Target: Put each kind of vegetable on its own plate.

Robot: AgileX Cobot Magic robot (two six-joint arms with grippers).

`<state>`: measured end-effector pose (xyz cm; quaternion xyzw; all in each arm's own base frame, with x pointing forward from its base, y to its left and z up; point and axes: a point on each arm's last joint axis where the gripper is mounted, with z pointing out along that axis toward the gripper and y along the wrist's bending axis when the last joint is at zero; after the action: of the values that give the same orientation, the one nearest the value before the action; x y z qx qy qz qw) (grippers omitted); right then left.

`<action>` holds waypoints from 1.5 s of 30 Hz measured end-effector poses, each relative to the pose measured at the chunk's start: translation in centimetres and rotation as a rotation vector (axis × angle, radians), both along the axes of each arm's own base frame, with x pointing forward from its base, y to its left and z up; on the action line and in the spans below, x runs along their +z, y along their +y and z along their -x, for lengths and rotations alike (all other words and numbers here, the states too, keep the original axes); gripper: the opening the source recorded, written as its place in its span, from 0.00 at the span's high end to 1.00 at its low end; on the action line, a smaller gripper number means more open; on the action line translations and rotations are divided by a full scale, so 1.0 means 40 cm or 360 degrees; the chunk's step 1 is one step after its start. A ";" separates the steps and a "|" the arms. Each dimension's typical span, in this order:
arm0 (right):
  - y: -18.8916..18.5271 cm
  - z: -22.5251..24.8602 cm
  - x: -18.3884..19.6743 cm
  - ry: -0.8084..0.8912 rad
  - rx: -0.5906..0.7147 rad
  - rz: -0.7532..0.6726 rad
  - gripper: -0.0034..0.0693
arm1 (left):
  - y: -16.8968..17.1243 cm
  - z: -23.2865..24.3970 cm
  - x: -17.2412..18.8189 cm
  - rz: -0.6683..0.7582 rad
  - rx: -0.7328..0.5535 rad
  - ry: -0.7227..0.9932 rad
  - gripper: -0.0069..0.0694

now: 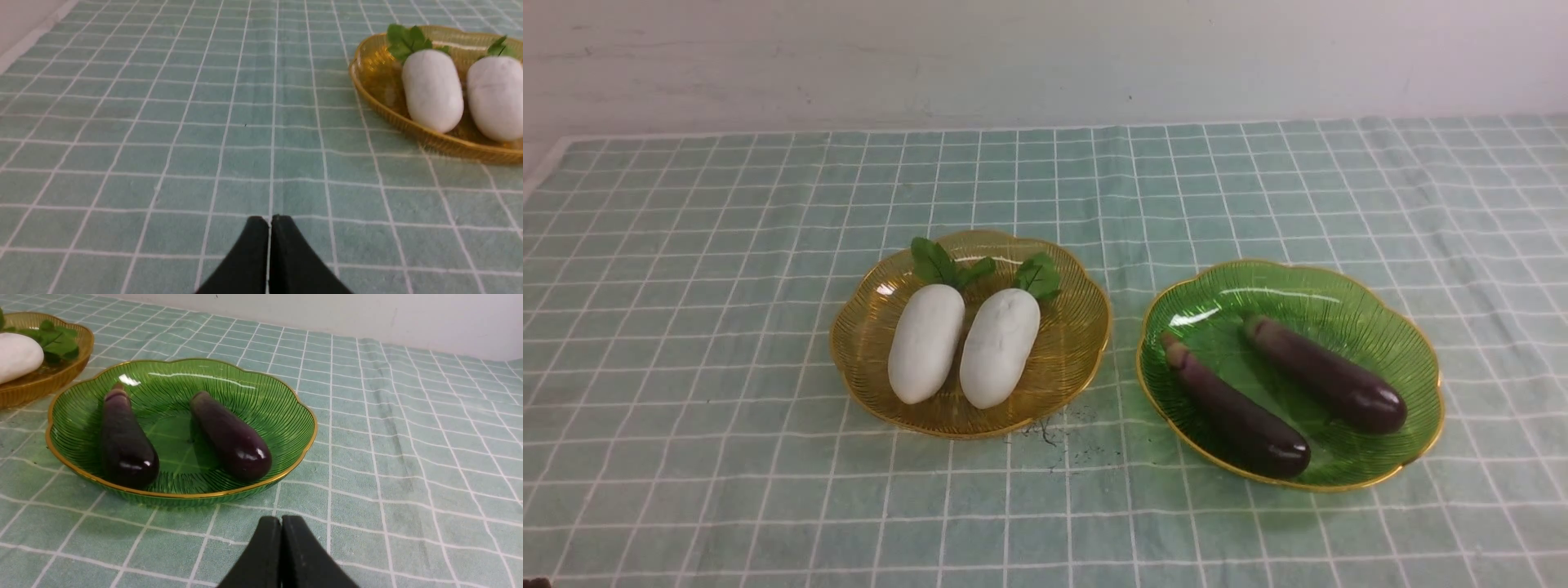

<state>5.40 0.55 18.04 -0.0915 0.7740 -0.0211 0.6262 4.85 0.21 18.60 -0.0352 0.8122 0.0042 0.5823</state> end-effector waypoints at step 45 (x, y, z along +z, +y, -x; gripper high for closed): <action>0.000 0.000 0.000 -0.0001 -0.0002 0.0000 0.97 | -0.012 -0.007 -0.040 -0.0007 -0.0158 0.0013 0.92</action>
<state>5.40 0.54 18.05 -0.0911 0.7738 -0.0214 0.6265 5.13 -0.27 16.99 0.0066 0.8153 -0.0228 0.5785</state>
